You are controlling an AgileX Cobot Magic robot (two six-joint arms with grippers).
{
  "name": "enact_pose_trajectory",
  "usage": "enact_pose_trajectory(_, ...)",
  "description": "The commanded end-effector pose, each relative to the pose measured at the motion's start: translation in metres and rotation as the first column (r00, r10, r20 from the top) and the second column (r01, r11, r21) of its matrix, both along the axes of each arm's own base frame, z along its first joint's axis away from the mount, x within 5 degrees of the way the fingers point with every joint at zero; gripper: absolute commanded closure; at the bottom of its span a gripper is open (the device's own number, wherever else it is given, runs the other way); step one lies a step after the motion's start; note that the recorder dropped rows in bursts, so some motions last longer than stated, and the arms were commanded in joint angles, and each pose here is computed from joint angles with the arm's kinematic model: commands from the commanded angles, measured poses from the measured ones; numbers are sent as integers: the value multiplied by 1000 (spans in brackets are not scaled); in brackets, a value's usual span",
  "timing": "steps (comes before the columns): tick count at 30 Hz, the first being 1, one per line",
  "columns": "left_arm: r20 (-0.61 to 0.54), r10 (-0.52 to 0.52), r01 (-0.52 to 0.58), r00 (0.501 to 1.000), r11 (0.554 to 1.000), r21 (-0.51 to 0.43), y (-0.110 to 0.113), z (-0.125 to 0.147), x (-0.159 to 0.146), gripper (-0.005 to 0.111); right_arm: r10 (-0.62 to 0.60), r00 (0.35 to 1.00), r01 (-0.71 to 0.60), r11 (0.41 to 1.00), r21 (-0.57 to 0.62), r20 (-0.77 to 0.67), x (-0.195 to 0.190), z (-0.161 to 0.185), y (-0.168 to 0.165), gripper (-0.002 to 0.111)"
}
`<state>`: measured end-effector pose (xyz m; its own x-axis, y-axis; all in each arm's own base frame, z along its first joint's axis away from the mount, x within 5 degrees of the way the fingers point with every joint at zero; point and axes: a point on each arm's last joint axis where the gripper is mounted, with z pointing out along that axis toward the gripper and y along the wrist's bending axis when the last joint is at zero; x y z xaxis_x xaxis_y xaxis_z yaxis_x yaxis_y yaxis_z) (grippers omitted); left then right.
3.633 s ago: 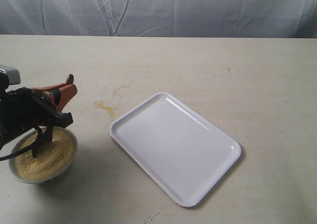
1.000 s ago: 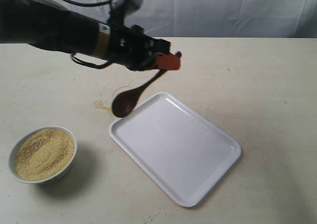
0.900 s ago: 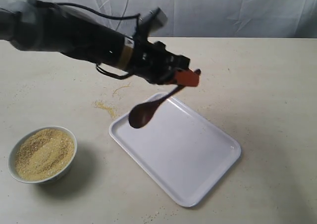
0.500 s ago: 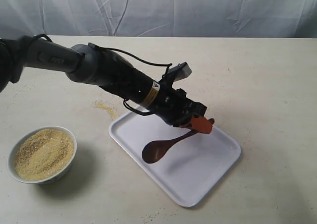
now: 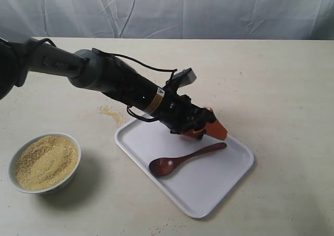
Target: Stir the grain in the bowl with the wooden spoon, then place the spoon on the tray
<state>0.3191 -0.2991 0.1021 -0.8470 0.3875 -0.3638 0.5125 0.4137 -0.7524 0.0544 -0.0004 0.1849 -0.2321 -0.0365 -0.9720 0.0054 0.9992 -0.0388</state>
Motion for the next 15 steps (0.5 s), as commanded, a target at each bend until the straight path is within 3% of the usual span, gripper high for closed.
enact_pose_trajectory(1, 18, 80, -79, 997, 997, -20, 24, 12, 23, 33, 3, 1000, -3, 1000, 0, 18, 0, 1, 0, 108)
enact_pose_trajectory(6, 48, 137, -133, 989, 987, -87, 58, 45, 44, 44, 3, 1000, -3, 1000, 0, 18, 0, 1, 0, 108)
enact_pose_trajectory(8, 74, 169, -160, 983, 981, -112, 74, 62, 51, 59, 3, 1000, -3, 1000, 0, 18, 0, 1, 0, 108)
enact_pose_trajectory(12, 68, 177, -163, 982, 970, -180, 105, 86, 59, 105, 3, 1000, -3, 1000, 0, 18, 0, 1, 0, 108)
enact_pose_trajectory(15, 58, 203, -188, 977, 960, -206, 129, 92, 66, 107, 3, 1000, -3, 1000, 0, 18, 0, 1, 0, 108)
